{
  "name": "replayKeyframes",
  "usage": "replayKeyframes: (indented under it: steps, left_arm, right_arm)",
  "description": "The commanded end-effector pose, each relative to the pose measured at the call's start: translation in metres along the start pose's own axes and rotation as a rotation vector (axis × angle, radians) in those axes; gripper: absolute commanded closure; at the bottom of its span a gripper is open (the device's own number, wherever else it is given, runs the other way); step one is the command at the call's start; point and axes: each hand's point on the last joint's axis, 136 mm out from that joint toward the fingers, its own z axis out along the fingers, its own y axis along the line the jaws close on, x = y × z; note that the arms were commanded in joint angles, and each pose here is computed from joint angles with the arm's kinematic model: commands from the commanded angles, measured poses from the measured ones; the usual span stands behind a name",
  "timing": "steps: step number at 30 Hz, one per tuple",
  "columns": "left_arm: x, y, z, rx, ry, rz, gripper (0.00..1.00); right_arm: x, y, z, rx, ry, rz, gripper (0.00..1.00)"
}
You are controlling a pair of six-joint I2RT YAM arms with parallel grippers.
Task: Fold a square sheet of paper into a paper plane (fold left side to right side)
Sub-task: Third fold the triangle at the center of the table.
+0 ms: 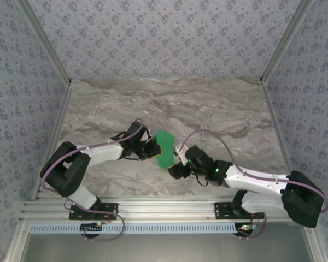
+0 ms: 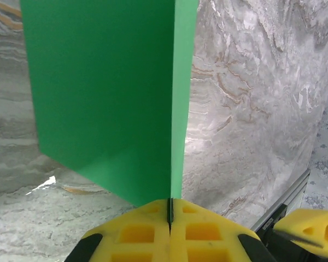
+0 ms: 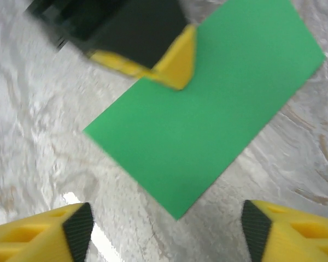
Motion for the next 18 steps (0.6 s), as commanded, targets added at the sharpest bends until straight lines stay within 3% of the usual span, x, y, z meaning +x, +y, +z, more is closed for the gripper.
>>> replayKeyframes:
  steps: [1,7,12,18]
  left_arm:
    - [-0.001,-0.012,-0.004,0.013,-0.002,-0.003,0.98]
    - [0.001,-0.012,-0.005,0.011,0.0,-0.002,0.99]
    - [0.001,-0.012,-0.005,0.008,0.001,-0.001,0.99]
    - [0.002,-0.013,-0.007,0.005,0.001,0.004,0.99]
  right_arm:
    - [-0.003,-0.005,-0.003,0.16,-0.04,-0.171,0.17]
    - [-0.002,0.016,0.018,0.246,0.015,-0.383,0.14]
    - [-0.009,0.024,0.039,0.284,0.031,-0.452,0.16]
    - [-0.023,0.031,0.059,0.311,0.021,-0.502,0.32]
